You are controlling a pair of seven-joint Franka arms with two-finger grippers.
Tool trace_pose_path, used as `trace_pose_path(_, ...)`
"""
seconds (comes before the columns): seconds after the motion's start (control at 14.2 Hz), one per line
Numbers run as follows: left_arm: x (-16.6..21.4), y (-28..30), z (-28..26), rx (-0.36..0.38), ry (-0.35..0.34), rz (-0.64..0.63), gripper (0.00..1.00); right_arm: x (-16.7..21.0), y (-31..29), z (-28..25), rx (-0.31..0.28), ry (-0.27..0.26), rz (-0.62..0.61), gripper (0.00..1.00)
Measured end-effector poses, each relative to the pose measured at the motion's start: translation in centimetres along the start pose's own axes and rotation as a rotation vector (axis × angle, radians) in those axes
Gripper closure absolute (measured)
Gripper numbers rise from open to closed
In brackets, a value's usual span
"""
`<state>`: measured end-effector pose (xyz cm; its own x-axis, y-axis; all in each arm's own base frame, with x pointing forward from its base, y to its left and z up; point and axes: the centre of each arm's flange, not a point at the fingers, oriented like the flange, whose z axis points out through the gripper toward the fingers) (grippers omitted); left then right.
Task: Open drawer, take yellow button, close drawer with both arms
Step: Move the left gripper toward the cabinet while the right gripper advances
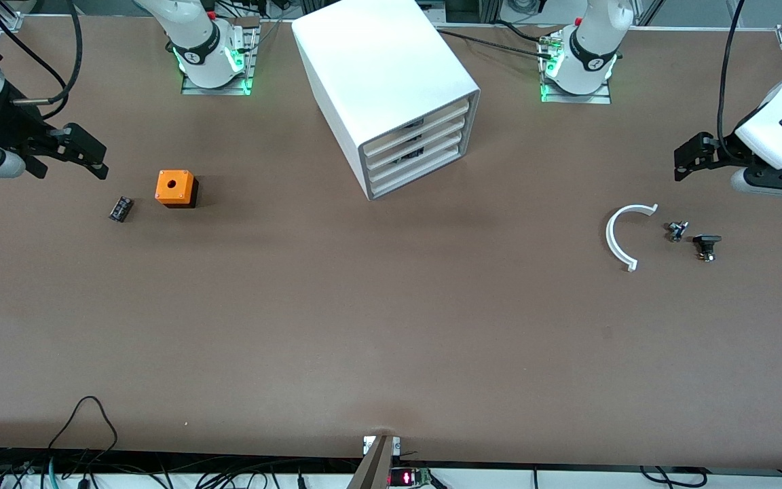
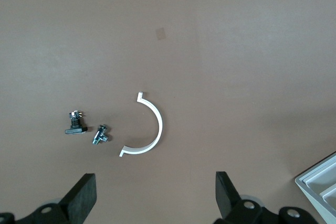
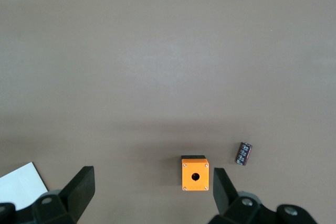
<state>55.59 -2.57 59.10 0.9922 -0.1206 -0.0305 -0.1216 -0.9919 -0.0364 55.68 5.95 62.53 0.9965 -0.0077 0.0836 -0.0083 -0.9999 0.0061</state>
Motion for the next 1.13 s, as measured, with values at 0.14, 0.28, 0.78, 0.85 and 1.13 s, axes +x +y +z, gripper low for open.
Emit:
trace_pose_path(0.14,0.0,0.0,0.0,0.0,0.0,0.0,0.0,-0.3,0.1,-0.1,-0.002,-0.02,0.0,0.0)
trace_pose_path(0.28,0.0,0.0,0.0,0.0,0.0,0.0,0.0,-0.5,0.1,-0.1,-0.004,-0.03,0.001,0.0)
trace_pose_path(0.78,0.0,0.8,0.0,-0.034,-0.002,0.006,0.0,-0.4,0.1,0.4,-0.005,-0.045,0.0,0.0)
trace_pose_path(0.85,0.0,1.1,0.1,-0.057,-0.007,0.007,0.0,-0.4,0.1,0.5,-0.005,-0.047,0.0,0.0)
trace_pose_path(1.13,-0.7,2.8,0.9,-0.111,-0.085,0.028,0.0,-0.3,0.3,0.7,-0.005,-0.048,0.003,0.0)
